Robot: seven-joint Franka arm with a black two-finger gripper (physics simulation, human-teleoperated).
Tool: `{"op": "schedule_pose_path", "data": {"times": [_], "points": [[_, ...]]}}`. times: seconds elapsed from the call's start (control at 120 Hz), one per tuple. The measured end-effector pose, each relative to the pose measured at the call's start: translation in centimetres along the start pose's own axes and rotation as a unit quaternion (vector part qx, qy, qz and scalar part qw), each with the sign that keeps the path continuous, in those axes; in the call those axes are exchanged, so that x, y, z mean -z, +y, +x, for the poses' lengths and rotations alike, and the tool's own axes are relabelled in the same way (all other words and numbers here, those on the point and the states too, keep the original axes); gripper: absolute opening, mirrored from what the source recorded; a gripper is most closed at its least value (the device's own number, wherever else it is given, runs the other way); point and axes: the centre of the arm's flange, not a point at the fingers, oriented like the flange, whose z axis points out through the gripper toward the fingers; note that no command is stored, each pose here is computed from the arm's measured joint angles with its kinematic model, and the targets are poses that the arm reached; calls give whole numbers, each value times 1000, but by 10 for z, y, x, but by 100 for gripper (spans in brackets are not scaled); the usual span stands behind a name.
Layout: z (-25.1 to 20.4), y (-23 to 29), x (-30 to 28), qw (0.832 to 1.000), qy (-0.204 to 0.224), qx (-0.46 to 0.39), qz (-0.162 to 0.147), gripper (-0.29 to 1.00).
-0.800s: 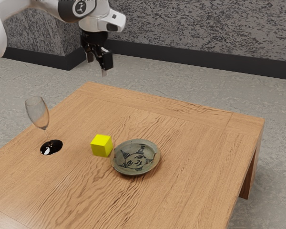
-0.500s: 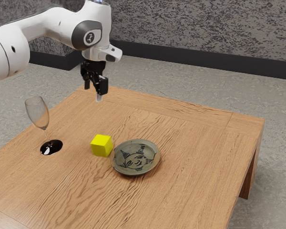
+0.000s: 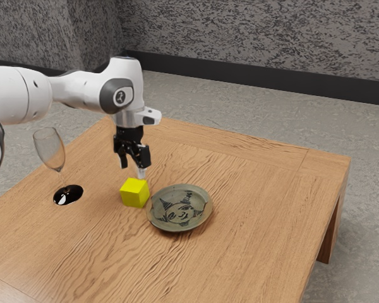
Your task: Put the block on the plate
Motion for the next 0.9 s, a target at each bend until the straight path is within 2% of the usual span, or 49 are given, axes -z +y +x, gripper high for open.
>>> {"op": "schedule_pose_path", "data": {"times": [0.167,0.392,0.625,0.775,0.9], "points": [[7,-16,-39,999,5,47,-17,70],[12,-39,-53,994,33,103,-23,70],[11,-39,-80,988,30,142,-42,70],[15,-44,-95,986,32,160,-44,70],[17,-45,-98,984,36,169,-42,60]]}}
